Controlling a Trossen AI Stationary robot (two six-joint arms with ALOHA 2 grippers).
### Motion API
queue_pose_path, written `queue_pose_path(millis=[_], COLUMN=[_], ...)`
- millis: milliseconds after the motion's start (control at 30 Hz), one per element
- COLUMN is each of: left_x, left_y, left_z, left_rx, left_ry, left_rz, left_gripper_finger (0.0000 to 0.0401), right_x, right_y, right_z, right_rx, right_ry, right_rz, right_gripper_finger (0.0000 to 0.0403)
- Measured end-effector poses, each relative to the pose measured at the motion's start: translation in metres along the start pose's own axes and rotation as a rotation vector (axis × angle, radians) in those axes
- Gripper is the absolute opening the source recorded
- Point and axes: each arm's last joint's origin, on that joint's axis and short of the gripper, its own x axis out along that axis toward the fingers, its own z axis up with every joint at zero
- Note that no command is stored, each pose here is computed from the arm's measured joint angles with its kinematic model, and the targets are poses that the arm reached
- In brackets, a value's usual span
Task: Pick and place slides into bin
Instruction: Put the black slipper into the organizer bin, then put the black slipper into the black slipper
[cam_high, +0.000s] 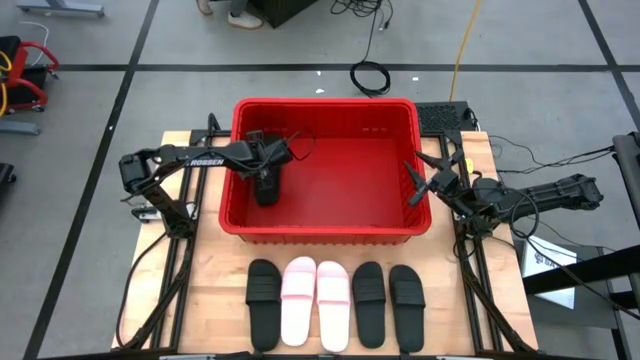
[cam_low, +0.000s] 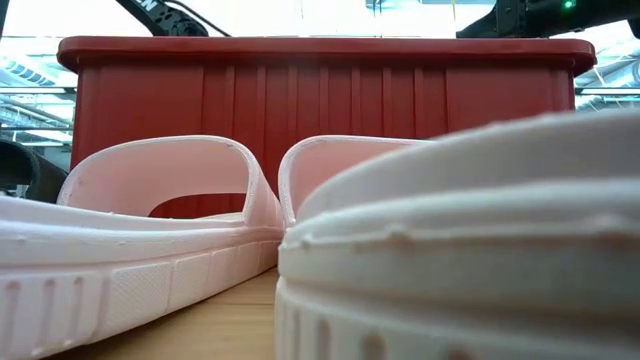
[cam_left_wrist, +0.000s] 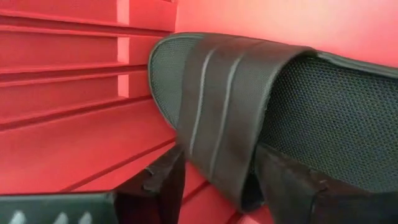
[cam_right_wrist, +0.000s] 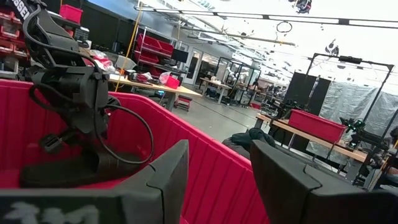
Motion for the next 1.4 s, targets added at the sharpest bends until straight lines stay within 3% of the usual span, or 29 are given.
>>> queue_pose_path(millis=[700,1033,1400], left_x=[-0.013,-0.024,-0.068], left_y=[-0.018,-0.031,-0.025], left_z=[0.005,0.008,0.023], left_rx=[0.046,0.073,0.053], left_ry=[-0.031,-0.041,-0.063], left_rz=[-0.009,0.040,0.046], left_gripper_finger=[0.0205,0.0205,0.0205], right_x=[0.000,0.000,0.000], right_y=[0.000,0.000,0.000], right_z=[-0.001,-0.001,-0.001], right_rx=[-0.008,-0.007,-0.007], right_ry=[0.006,0.006,0.006], right_rz=[0.003,0.003,0.002], right_gripper_finger=[0.0164,0.0164,0.0164])
